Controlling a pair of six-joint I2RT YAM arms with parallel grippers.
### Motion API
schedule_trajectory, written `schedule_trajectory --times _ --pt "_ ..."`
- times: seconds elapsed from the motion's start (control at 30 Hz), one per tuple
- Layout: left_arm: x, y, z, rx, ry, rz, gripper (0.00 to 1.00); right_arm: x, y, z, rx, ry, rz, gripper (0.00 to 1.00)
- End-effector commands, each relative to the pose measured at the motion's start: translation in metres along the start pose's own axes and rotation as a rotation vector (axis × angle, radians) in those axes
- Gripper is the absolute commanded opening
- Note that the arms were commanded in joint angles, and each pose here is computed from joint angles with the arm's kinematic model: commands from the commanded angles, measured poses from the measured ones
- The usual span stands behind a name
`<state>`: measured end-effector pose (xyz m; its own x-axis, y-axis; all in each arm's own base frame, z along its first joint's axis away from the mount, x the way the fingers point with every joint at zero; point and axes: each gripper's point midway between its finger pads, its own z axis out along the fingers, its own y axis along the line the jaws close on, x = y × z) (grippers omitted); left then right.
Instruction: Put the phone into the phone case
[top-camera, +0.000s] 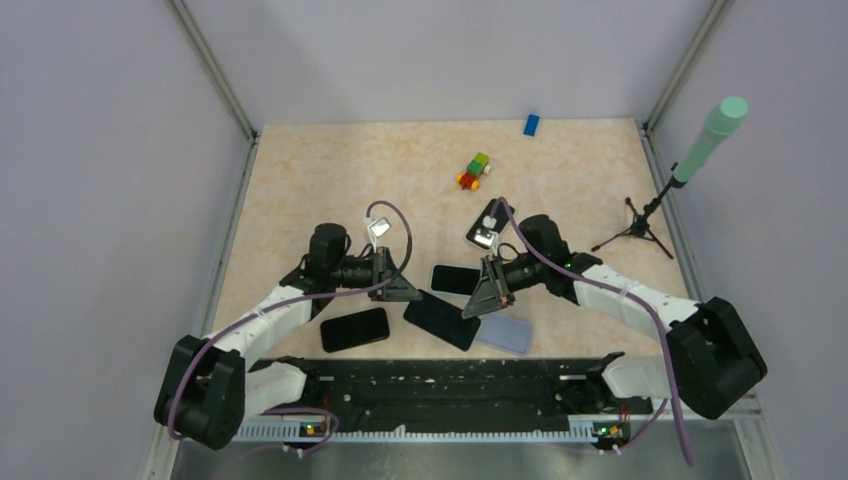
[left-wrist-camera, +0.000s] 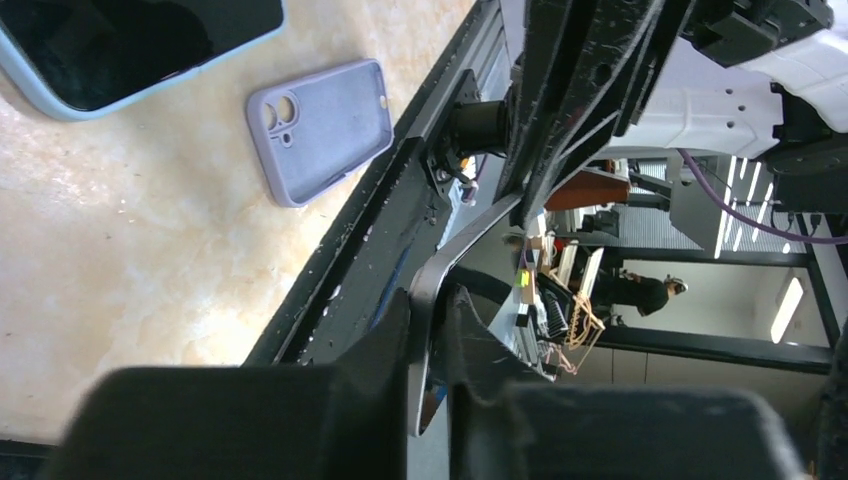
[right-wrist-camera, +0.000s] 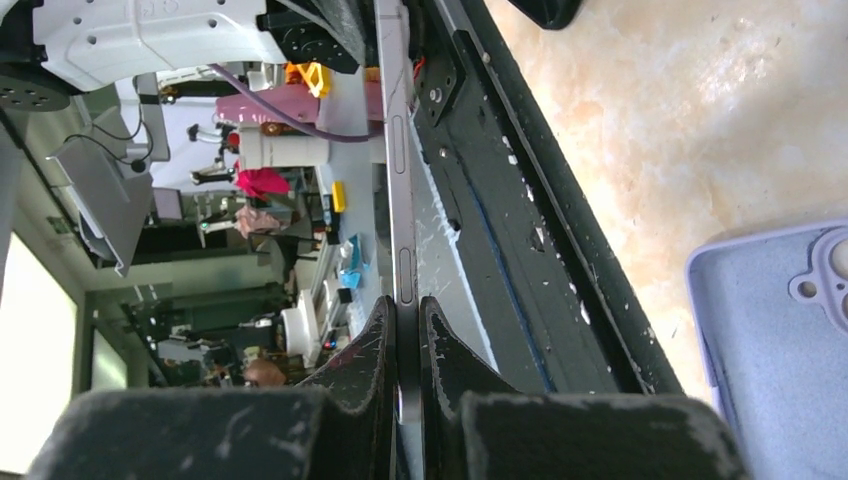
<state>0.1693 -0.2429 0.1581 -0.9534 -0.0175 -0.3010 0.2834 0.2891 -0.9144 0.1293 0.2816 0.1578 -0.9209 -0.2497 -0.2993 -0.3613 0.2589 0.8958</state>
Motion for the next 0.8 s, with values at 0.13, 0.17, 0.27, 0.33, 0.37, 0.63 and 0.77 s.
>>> schedule_trajectory --times 0.13,0.17,0.27,0.33,0.37,0.63,0.77 --pt "0.008 -0.026 0.007 0.08 0.059 0.085 0.0 -0.034 -0.005 -0.002 0.056 -0.121 -0.033 0.11" --pt "0.005 -0.025 0.007 0.058 0.041 0.087 0.0 -0.036 -0.012 -0.005 0.089 -0.145 -0.013 0.2" --pt "-0.007 -0.022 0.007 0.001 -0.024 0.091 0.0 -0.043 -0.028 -0.021 0.166 -0.235 0.039 0.44" --pt "-0.016 -0.022 0.007 -0.02 -0.076 0.09 0.0 -0.044 -0.037 -0.033 0.201 -0.291 0.068 0.56" --pt "-0.019 -0.023 0.006 -0.022 -0.101 0.088 0.0 -0.045 -0.041 -0.039 0.213 -0.318 0.08 0.6" --pt "-0.044 -0.019 0.006 -0.033 -0.265 0.034 0.0 -0.035 -0.059 -0.057 0.241 -0.421 0.135 0.73" --pt "-0.054 -0.03 0.005 0.006 -0.316 0.03 0.0 -0.031 -0.058 -0.055 0.193 -0.441 0.14 0.74"
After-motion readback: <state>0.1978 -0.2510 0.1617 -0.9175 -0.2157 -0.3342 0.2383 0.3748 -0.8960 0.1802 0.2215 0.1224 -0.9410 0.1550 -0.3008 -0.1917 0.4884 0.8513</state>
